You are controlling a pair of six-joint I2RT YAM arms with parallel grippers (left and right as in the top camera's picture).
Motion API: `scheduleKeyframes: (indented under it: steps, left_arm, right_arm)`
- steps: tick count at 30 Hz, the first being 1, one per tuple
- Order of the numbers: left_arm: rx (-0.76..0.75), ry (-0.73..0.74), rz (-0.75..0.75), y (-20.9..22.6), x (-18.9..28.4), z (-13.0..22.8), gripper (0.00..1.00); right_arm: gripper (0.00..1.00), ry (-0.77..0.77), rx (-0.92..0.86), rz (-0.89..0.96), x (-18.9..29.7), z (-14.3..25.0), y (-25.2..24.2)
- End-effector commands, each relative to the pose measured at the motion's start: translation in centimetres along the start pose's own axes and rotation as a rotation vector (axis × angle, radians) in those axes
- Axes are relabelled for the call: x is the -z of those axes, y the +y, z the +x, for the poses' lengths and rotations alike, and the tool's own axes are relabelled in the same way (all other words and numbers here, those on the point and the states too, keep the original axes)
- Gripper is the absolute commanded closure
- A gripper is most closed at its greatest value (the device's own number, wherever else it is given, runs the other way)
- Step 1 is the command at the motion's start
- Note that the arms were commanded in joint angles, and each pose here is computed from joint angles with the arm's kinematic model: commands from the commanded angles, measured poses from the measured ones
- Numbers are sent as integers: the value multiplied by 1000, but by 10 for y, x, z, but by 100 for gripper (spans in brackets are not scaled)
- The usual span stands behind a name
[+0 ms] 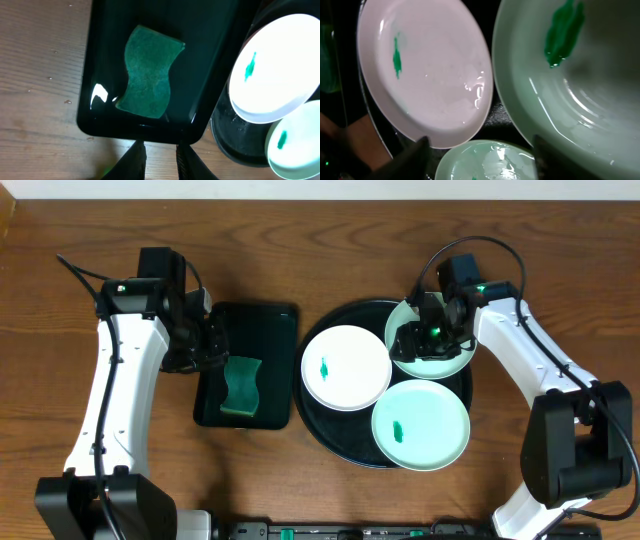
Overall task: Clean dirty plates on tray and stack at the side
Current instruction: 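Lower the right gripper between the white and upper green plates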
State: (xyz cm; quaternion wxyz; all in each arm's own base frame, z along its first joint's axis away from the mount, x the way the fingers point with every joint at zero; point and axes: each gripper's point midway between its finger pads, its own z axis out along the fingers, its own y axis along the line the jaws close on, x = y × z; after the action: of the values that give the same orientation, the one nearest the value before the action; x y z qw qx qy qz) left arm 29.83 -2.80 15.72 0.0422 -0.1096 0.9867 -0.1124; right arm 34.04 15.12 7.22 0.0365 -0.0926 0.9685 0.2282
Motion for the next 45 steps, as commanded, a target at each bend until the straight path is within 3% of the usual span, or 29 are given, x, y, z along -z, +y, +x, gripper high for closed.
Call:
scheduleKeyframes:
  steps: [1,3,4,6,10,13,15,16,22,28,36,45]
  left_arm:
    - [-4,3,23,-4,0,1,77]
    - [-6,3,23,-4,0,1,76]
    - [-6,3,23,-4,0,1,76]
    - [-6,1,23,-5,0,1,63]
    - [-8,-5,25,-5,0,-1,60]
    - [-9,-7,33,-7,0,-1,60]
    - [-9,-9,33,-7,0,-2,61]
    - [-9,-9,33,-7,0,-2,60]
    - [-12,-24,36,-7,0,-6,61]
    - [13,-44,40,-8,0,-11,63]
    - [11,-48,41,-9,0,-12,65]
    - [11,-47,41,-9,0,-12,65]
  right_arm:
    - [25,13,11,-58,-3,3,13]
    - [1,14,20,-61,-4,4,16]
    - [1,15,23,-61,-4,4,17]
    - [1,18,29,-62,-5,4,19]
    - [1,20,41,-63,-7,5,22]
    - [52,18,48,-57,-7,5,21]
    - [67,17,48,-31,-7,4,17]
    - [69,16,47,-16,-7,4,14]
    - [72,19,46,13,-7,5,10]
    - [82,34,-8,38,-17,12,11]
    - [78,25,-28,85,-35,18,9]
    - [82,4,-83,173,-35,16,-6]
